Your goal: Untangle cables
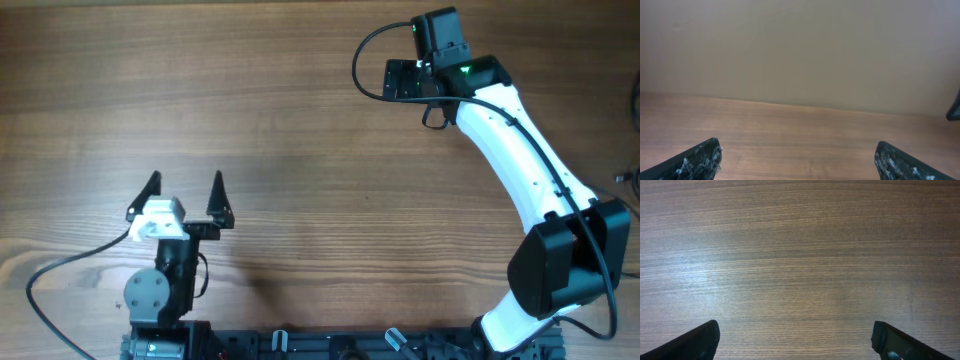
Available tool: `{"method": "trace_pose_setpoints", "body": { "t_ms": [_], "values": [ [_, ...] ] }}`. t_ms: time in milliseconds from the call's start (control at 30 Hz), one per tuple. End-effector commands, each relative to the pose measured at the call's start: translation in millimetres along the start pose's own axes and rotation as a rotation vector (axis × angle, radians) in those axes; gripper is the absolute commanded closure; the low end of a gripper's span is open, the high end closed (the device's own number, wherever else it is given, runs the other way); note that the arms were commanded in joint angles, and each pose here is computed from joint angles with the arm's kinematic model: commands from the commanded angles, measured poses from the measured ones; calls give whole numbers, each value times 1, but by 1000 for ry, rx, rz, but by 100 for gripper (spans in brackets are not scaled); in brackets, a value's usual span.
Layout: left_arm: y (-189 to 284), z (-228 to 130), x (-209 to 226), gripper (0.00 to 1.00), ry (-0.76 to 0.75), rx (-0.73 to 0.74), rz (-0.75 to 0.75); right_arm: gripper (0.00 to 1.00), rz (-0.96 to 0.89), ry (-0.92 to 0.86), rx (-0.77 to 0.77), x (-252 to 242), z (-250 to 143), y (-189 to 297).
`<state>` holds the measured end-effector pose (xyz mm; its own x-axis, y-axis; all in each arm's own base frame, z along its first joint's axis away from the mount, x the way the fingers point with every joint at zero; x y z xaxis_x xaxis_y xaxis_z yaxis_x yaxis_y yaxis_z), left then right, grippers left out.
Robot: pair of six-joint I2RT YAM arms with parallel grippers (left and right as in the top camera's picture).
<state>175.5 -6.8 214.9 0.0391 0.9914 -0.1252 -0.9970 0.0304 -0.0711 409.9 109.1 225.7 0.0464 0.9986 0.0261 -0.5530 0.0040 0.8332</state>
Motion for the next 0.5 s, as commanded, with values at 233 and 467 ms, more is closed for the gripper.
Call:
{"method": "trace_pose_setpoints", "body": {
  "t_ms": [233,467],
  "values": [
    [8,-16,8,0,85,-48,22,0,-15,-15,-18,0,6,0],
    [12,-11,7,0,82,-98,13,0,-15,-15,-18,0,6,0]
  ]
}}
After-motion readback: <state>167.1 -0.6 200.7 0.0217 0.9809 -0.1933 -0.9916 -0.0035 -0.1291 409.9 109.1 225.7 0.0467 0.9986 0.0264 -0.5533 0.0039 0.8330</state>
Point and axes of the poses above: each gripper's point midway between its finger pads, its own y axis back along the fingers, its own x axis along the line the jaws close on, z = x × y, the point moved 8 cm from there along y, back along the fingers
